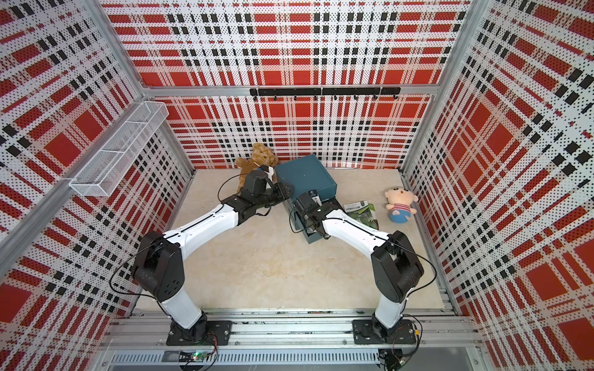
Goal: Take the seed bags out of the drawer
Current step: Pick up the seed packet from the drawer.
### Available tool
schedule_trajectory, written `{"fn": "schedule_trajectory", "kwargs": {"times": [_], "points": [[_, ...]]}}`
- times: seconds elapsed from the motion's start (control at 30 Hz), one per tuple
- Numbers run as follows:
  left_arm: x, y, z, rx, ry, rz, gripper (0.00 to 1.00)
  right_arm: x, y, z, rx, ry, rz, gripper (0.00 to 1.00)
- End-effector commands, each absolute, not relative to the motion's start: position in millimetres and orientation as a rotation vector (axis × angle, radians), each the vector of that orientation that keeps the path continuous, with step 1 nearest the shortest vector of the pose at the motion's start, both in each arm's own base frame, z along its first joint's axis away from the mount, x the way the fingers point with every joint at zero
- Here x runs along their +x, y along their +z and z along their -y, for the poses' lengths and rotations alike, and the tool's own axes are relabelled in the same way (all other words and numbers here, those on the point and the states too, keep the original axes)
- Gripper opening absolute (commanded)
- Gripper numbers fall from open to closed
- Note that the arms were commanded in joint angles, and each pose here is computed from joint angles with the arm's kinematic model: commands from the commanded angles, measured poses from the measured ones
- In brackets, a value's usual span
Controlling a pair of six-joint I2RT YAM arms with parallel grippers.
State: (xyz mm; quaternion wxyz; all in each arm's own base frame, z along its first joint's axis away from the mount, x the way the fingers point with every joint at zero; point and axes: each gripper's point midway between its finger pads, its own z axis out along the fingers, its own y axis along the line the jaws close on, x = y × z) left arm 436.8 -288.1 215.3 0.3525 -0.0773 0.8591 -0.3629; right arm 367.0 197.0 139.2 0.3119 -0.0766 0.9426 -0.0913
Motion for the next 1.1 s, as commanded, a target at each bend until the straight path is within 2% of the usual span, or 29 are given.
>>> {"fn": "schedule_trajectory", "kwargs": {"times": [0.0, 0.3, 0.63, 1.07], "points": [[389, 117, 270, -0.192, -0.768, -2.593, 0.52, 378, 183, -195, -0.114, -0.189, -2.368, 0.0], [391, 116, 271, -0.187, -0.765, -2.593, 0.52, 374, 212, -210, -0.218, -0.068, -2.337, 0.0], [393, 112, 271, -0.189, -0.763, -2.597, 0.52, 363, 221, -201, -0.459, -0.186, -2.341, 0.0], [393, 107, 269, -0.2, -0.754, -2.606, 0.52, 312, 237, -181, -0.565, -0.103, -2.325, 0.0]]}}
